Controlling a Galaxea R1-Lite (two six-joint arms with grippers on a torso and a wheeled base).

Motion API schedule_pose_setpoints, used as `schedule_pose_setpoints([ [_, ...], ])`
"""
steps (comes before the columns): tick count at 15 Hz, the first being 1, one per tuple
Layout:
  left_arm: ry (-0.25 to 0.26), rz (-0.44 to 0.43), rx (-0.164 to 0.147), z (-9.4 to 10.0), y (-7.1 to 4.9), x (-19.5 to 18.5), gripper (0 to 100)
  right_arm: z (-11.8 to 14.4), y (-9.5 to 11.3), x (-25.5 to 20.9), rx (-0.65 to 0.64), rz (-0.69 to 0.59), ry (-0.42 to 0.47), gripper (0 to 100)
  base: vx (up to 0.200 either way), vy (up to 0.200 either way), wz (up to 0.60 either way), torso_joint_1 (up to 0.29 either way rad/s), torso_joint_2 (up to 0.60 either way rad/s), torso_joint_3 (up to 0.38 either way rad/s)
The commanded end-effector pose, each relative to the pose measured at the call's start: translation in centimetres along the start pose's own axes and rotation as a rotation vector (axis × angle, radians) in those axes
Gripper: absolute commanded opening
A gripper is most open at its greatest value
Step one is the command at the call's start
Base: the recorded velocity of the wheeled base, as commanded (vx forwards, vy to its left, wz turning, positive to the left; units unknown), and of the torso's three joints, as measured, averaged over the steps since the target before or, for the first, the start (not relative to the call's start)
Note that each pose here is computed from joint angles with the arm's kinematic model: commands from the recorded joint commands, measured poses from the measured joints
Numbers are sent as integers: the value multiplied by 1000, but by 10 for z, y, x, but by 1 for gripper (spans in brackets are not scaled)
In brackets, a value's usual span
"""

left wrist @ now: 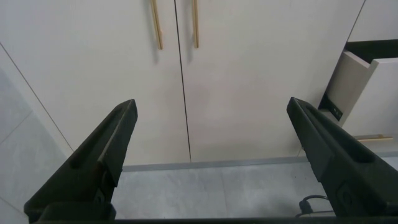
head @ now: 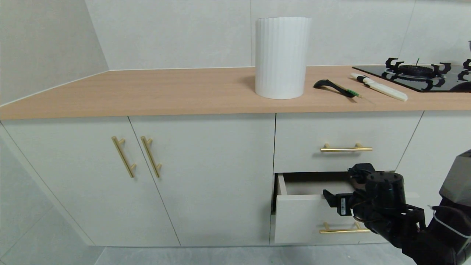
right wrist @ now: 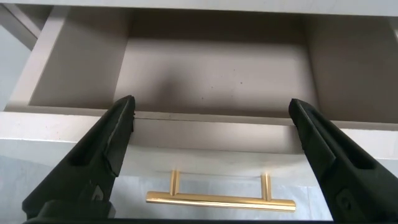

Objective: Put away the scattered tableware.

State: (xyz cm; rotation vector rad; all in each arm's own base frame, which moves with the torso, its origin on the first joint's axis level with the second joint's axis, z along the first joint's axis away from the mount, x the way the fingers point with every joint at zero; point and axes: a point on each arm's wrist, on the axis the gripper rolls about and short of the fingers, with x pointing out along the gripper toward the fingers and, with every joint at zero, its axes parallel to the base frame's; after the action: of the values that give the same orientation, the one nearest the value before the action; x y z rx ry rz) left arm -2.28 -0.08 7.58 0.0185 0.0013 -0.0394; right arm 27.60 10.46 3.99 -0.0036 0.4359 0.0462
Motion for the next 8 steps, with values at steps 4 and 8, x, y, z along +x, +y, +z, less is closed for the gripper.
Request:
schedule_pose_setpoints([
  [4,0,1,0,0,0,0,100,2,0,-7,-13,7,36,100,0,0,0,0,0,0],
  [8,0,-1,0,0,0,0,100,3,-1,-11,-18,7,50,100,0,0,0,0,0,0],
])
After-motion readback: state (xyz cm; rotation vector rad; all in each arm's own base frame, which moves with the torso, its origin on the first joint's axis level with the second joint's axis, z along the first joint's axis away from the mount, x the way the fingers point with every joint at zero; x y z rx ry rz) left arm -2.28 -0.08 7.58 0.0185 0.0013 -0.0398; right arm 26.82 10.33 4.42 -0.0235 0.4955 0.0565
